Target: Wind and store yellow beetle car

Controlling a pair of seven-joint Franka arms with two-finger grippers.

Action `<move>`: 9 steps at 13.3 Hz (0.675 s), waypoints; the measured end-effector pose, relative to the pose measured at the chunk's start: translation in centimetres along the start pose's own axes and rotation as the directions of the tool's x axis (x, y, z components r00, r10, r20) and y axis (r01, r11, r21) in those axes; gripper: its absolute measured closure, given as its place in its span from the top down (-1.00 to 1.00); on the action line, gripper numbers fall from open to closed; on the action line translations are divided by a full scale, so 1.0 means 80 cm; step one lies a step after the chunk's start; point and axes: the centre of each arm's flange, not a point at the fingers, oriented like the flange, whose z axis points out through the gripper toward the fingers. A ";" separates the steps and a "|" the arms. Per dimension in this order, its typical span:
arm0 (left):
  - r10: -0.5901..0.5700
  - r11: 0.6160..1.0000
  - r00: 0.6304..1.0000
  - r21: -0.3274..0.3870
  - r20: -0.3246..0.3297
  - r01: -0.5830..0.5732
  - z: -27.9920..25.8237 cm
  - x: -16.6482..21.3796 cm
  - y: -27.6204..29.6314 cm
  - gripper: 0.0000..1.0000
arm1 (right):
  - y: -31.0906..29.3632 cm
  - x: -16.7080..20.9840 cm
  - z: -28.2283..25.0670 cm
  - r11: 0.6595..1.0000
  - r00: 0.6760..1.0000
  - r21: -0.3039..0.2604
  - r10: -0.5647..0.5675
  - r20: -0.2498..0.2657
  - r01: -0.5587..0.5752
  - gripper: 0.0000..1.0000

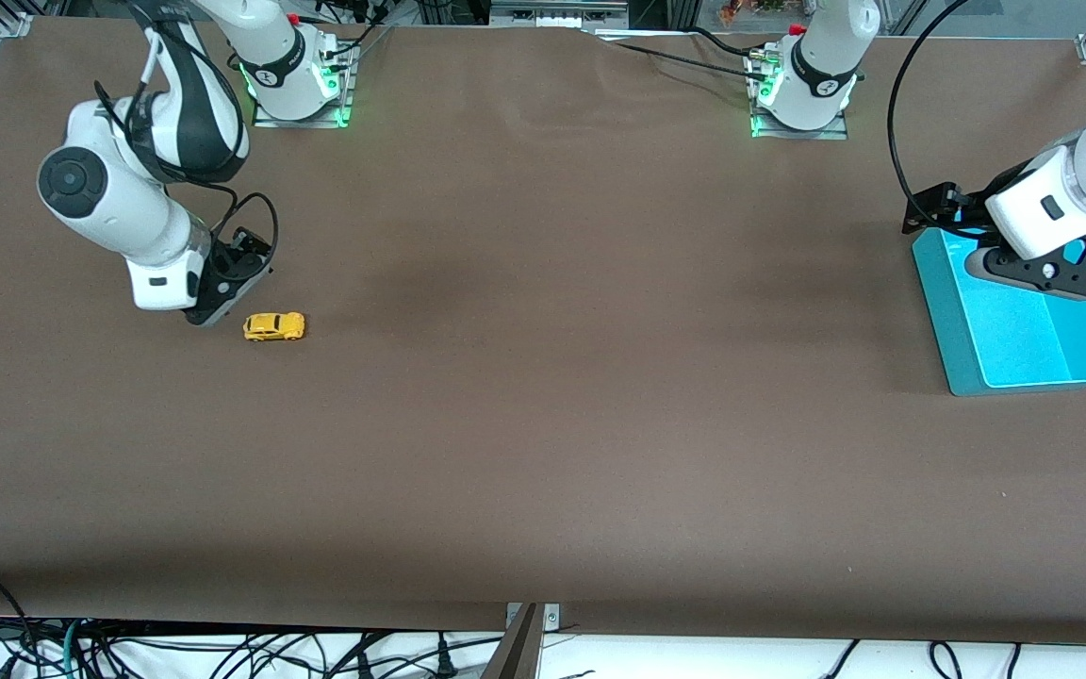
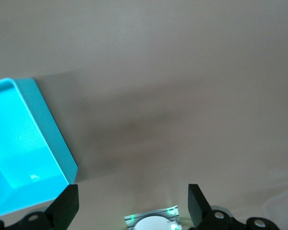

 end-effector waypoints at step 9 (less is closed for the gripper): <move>0.544 0.839 0.834 -0.087 0.094 -0.537 0.060 0.034 0.015 1.00 | 0.031 -0.043 0.141 0.875 0.875 -0.039 -0.484 -0.012 0.483 1.00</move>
